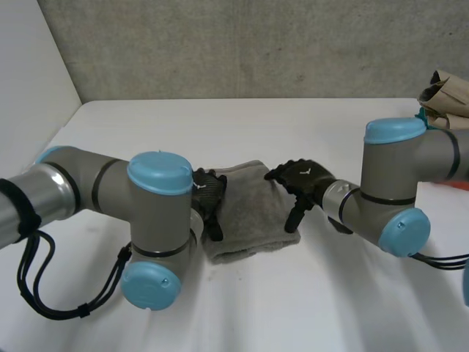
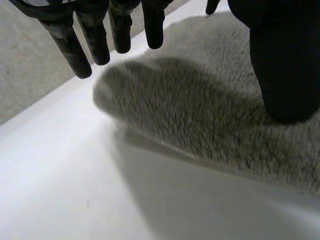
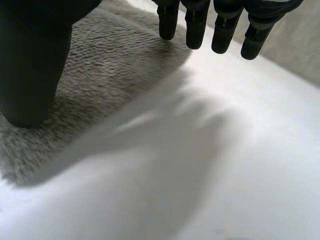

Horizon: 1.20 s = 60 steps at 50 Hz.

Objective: Fold the laundry.

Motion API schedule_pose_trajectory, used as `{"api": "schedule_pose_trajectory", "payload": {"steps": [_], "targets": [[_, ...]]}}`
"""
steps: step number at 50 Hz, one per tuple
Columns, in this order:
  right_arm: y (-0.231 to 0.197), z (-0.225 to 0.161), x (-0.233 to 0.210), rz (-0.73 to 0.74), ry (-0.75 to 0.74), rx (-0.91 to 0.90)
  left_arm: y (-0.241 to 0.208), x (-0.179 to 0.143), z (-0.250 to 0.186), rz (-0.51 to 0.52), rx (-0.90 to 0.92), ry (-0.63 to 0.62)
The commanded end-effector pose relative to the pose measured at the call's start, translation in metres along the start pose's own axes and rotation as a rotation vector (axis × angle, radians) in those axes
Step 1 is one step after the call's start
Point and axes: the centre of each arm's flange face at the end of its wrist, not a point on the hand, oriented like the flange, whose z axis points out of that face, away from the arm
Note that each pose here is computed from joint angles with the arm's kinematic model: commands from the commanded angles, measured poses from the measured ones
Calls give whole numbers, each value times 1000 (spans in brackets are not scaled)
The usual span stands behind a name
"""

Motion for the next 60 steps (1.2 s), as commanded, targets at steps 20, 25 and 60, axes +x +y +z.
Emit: {"api": "schedule_pose_trajectory", "payload": {"steps": [20, 25, 60], "targets": [[41, -54, -87, -249, -76, 253, -96, -11, -82, -40, 353, 494], [46, -40, -86, -288, -61, 275, -96, -13, -81, -51, 356, 490], [3, 7, -73, -318, 32, 433, -100, -19, -82, -86, 377, 474]]}}
